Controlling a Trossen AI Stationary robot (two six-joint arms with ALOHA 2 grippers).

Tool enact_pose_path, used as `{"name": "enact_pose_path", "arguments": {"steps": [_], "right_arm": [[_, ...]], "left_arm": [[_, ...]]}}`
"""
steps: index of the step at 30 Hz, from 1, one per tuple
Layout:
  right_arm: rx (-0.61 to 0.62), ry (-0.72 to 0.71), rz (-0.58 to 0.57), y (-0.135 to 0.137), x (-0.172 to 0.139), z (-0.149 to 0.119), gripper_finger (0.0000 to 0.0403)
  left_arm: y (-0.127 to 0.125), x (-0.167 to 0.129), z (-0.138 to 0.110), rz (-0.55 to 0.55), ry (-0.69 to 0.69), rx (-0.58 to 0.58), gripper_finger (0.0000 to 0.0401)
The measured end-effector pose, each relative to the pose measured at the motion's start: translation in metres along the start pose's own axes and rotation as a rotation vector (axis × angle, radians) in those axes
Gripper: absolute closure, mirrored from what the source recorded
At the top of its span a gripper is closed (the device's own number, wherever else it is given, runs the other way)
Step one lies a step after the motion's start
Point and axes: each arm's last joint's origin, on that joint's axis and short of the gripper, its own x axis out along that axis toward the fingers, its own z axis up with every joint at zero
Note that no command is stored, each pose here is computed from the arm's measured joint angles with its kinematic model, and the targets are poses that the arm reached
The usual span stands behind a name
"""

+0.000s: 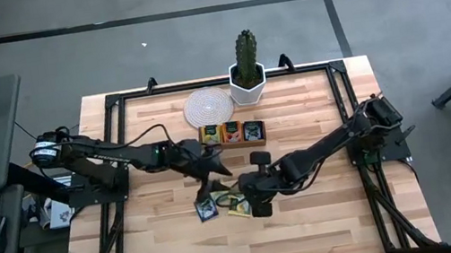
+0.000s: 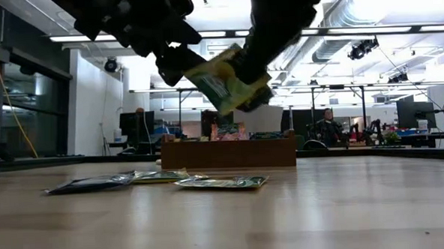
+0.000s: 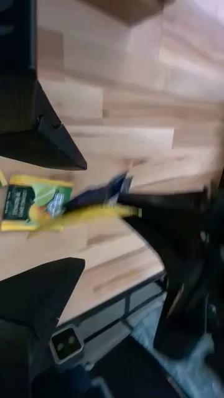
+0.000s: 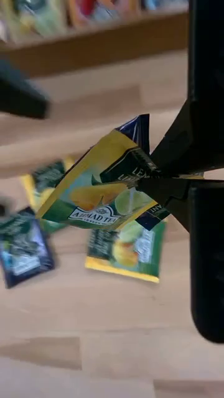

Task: Pick & Place Tea
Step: Put the yellow tea bag into the left section of the wooden organizer

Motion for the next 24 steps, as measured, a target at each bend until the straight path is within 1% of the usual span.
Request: {"name": "enact_pose_path", "arguments": {"steps": [3, 8, 15, 24], "right_arm": [[-0.046, -0.024, -0.021, -0.002, -0.003, 0.005, 0.0402], [-0.067, -0.025, -0.036, -0.010, 0.000, 0.010, 0.0402], [-0.059, -0.021, -0.043, -0.020, 0.003, 0.013, 0.0402], [-0.062, -0.027, -0.039, -0.020, 0.003, 0.014, 0.0403]], "left_arm": [[0.000, 0.000, 0.002, 0.016, -0.022, -0.018, 0.0160], [0.000, 0.000, 0.004, 0.020, -0.042, -0.036, 0.0160], [-0.002, -0.001, 0.010, -0.001, -0.108, -0.047, 0.0160], [-0.002, 0.000, 0.010, 0.003, -0.110, -0.047, 0.0160]]}}
